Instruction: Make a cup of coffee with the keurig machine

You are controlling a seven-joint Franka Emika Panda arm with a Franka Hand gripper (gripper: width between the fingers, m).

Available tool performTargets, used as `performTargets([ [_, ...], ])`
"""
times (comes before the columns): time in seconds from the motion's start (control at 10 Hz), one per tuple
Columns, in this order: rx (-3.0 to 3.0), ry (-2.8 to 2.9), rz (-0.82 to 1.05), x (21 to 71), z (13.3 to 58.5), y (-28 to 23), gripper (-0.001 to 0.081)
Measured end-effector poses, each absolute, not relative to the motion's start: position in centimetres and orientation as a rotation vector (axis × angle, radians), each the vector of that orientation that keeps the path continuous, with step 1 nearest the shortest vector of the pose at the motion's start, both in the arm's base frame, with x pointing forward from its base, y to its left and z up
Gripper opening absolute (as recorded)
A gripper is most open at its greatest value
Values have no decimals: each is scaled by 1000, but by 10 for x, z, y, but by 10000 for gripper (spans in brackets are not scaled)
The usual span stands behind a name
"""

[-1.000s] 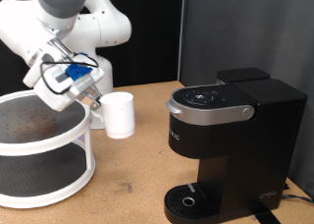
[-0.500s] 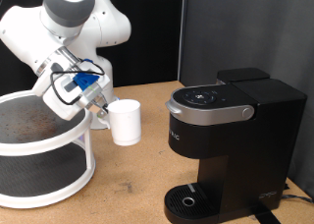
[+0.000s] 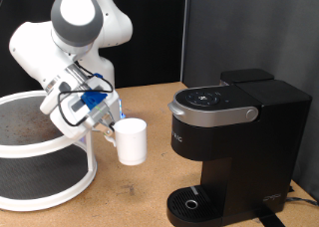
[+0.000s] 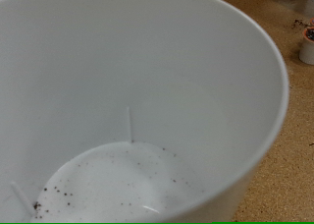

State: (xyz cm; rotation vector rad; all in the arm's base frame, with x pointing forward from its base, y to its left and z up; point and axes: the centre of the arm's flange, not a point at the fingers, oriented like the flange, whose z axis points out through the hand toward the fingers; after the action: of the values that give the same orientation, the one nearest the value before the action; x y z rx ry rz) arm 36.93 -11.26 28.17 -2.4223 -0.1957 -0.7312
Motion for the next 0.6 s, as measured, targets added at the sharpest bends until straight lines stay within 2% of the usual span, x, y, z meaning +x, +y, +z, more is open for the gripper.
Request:
performTargets([
  [0.6, -2440, -247, -714, 389, 257, -83, 72],
])
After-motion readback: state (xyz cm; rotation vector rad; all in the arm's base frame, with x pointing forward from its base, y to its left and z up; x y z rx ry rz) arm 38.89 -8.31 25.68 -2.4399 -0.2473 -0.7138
